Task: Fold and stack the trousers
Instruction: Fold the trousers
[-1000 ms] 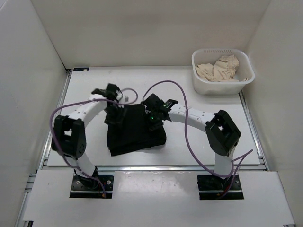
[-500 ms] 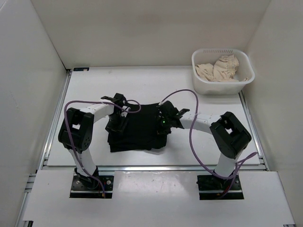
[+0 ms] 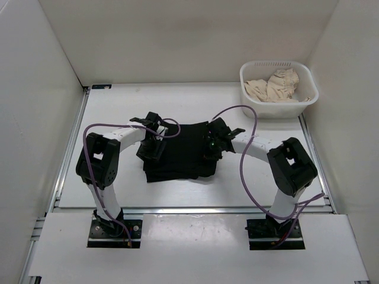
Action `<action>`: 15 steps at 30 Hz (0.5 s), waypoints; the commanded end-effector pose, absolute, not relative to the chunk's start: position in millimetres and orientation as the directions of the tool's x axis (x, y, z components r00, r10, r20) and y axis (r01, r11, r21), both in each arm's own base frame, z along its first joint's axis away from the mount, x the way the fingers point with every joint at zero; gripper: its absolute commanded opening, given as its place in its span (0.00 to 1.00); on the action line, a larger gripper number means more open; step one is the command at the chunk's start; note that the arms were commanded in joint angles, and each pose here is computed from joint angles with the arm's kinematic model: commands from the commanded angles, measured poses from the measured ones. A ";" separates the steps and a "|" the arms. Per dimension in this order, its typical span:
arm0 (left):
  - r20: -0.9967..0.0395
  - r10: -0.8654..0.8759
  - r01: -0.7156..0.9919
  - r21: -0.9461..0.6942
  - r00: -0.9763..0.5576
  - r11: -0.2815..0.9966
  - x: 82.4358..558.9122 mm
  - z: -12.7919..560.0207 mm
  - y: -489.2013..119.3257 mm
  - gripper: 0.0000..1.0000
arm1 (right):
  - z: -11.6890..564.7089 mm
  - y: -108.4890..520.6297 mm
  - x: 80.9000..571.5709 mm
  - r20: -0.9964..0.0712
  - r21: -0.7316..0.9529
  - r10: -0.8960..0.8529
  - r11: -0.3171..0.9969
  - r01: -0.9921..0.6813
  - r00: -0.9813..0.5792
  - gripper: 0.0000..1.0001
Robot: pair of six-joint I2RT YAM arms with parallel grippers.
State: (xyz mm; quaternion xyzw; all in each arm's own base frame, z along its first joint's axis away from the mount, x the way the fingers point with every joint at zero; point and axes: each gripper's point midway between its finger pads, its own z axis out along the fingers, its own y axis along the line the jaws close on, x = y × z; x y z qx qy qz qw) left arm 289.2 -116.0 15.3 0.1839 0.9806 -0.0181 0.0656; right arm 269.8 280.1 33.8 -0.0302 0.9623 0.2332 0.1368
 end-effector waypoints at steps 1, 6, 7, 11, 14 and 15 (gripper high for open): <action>-0.179 0.358 0.359 0.030 -0.916 0.933 298.2 32.9 -110.8 0.69 | 51.0 254.4 275.7 -0.345 0.319 -0.086 0.926 -0.203 -0.934 0.32; -0.327 0.344 0.319 0.130 -0.880 0.939 321.8 98.9 -99.9 0.82 | 145.5 242.1 295.5 -0.507 0.302 -0.096 0.911 -0.281 -0.857 0.68; -0.383 0.336 0.294 0.167 -0.860 0.941 335.1 121.8 -96.9 0.90 | 165.5 233.5 289.7 -0.520 0.300 -0.094 0.911 -0.285 -0.849 0.74; -0.495 0.259 0.189 0.188 -0.830 0.964 345.8 187.3 -68.2 1.00 | 229.8 185.5 294.7 -0.555 0.312 0.021 0.932 -0.185 -0.832 0.99; -0.553 0.173 0.049 0.232 -0.815 0.972 337.4 216.5 -21.6 1.00 | 237.8 131.3 278.8 -0.493 0.290 0.117 0.956 -0.036 -0.862 0.99; -0.561 0.144 0.000 0.249 -0.815 0.969 331.4 219.6 -5.1 1.00 | 238.8 117.5 273.9 -0.479 0.285 0.148 0.959 0.006 -0.866 0.99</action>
